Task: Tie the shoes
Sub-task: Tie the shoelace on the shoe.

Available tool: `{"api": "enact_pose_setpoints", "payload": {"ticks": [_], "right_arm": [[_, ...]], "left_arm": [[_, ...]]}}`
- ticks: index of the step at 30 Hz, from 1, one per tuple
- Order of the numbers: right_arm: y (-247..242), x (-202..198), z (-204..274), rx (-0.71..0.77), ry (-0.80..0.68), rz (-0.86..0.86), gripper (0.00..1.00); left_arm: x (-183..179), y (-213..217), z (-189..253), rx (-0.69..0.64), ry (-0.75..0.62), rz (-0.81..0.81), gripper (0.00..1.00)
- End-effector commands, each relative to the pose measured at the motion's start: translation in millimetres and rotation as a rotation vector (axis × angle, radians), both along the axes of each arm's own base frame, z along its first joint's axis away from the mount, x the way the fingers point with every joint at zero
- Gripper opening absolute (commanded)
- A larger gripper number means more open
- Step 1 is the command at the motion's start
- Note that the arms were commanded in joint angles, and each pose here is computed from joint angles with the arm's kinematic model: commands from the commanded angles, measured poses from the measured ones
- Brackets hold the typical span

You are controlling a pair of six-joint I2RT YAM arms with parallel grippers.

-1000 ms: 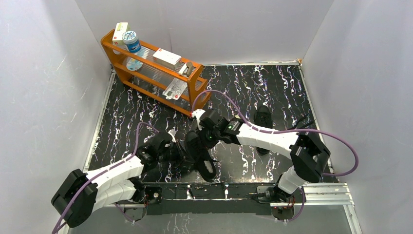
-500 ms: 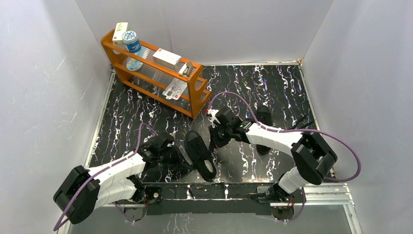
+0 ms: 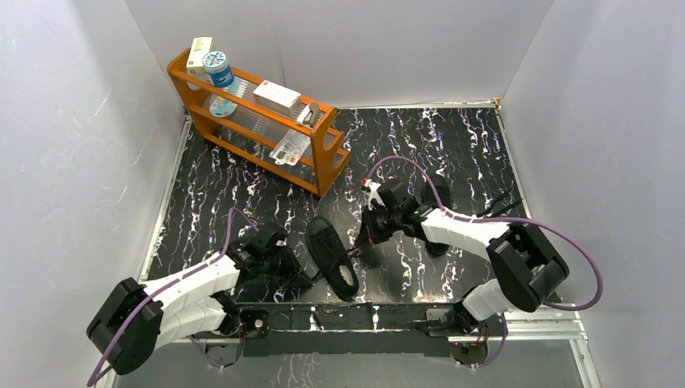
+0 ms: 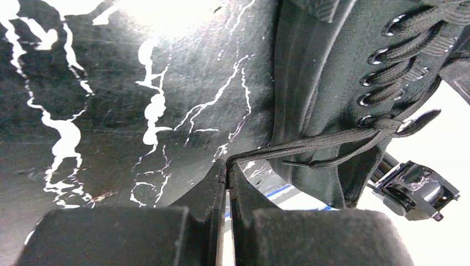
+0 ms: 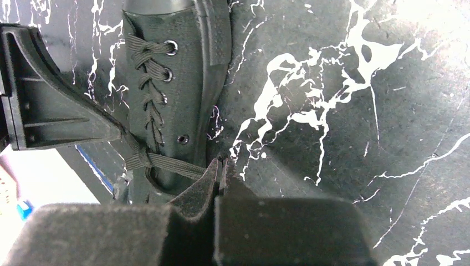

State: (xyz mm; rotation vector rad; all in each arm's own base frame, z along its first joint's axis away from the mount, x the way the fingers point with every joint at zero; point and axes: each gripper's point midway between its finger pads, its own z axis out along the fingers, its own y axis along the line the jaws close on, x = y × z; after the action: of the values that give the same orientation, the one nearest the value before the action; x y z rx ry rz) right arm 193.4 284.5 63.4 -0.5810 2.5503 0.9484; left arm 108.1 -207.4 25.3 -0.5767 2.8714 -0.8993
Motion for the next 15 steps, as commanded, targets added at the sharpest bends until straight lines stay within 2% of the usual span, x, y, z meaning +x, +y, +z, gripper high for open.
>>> {"api": "enact_pose_setpoints", "payload": {"ticks": [1,6,15], "right_arm": [[-15.5,19.8,-4.6,0.018,-0.032,-0.102,0.0],[-14.3,16.3,-9.0,0.04,-0.001,-0.084,0.0],[-31.3,11.6,-36.1,0.017,0.045,-0.163,0.0]], "left_arm": [[-22.3,27.8,-18.7,0.118,0.102,0.033,0.0],[-19.1,26.3,-16.9,0.112,0.086,0.029,0.0],[-21.6,32.1,-21.4,0.138,0.09,0.03,0.0]]}}
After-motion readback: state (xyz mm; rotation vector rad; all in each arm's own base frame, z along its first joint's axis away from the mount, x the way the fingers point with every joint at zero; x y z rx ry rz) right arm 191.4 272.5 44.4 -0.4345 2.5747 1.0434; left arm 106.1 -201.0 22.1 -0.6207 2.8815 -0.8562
